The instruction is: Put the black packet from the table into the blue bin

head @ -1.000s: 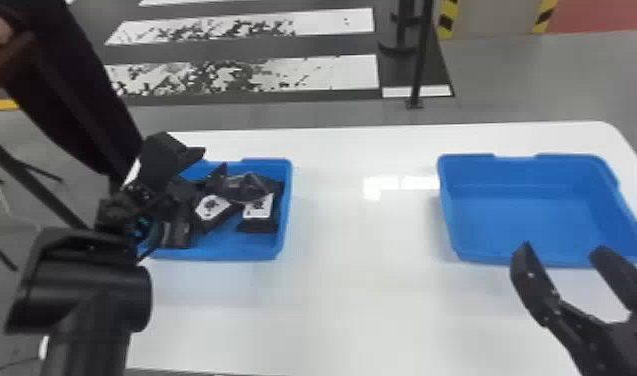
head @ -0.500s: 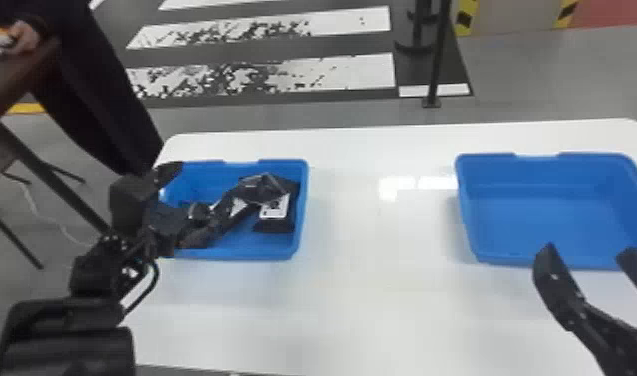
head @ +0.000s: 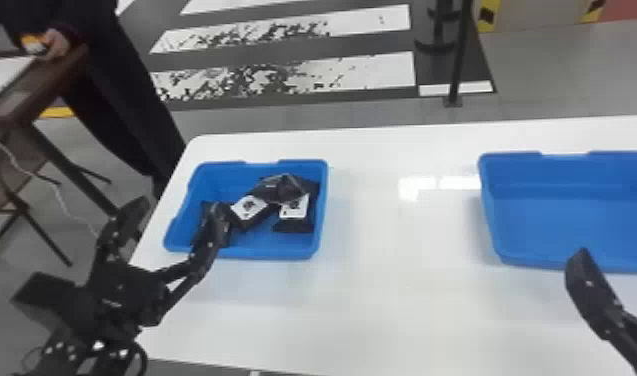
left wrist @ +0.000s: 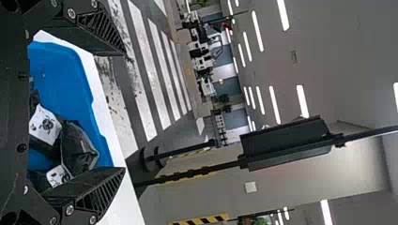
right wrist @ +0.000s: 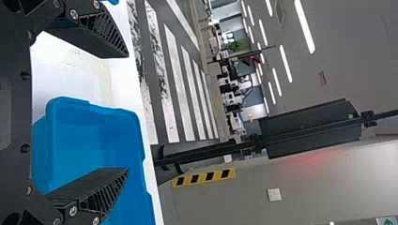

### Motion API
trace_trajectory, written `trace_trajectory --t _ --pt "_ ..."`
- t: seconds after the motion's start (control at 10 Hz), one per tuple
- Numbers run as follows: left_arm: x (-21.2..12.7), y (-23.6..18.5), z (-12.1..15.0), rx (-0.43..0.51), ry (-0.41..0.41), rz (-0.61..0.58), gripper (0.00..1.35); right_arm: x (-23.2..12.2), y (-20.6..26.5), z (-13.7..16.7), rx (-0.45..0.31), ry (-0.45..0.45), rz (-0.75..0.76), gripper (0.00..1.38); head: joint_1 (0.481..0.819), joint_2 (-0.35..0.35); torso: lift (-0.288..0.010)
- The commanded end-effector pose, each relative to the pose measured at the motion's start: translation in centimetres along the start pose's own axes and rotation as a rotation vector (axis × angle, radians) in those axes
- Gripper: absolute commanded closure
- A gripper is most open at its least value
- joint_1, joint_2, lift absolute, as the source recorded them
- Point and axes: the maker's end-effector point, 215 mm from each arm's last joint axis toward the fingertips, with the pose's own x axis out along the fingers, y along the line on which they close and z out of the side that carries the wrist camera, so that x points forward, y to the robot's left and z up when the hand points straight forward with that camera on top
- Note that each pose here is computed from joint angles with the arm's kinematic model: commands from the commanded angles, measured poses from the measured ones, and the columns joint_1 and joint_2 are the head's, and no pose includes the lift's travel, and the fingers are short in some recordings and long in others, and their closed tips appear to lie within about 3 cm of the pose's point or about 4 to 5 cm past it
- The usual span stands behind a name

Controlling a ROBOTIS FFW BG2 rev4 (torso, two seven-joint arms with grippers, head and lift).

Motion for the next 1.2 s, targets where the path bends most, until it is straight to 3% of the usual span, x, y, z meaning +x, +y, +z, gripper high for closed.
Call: trace_trajectory --t 0.0,0.1,0.2,1.1 --pt "-1.7 -1.2 0.9 -0.072 -0.038 0.000 0.16 -0.1 0.0 0.0 0.000 0.002 -0.001 0.15 0.695 0.210 -0.110" --pt "-2.3 -1.6 0.6 -0.147 -0.040 0.027 0.16 -0.2 -0.1 0.0 -0.002 0.002 -0.002 0.15 0.695 0.201 -0.110" --pt "-2.9 -1.3 0.6 -0.165 -0.043 0.047 0.16 -0.2 -0.1 -0.1 0.001 0.003 -0.003 0.15 0.695 0.197 -0.110" --pt "-3.1 -1.5 1.4 -0.189 -0.073 0.049 0.16 -0.1 -0.1 0.3 -0.004 -0.003 -0.003 0.15 0.695 0.189 -0.110"
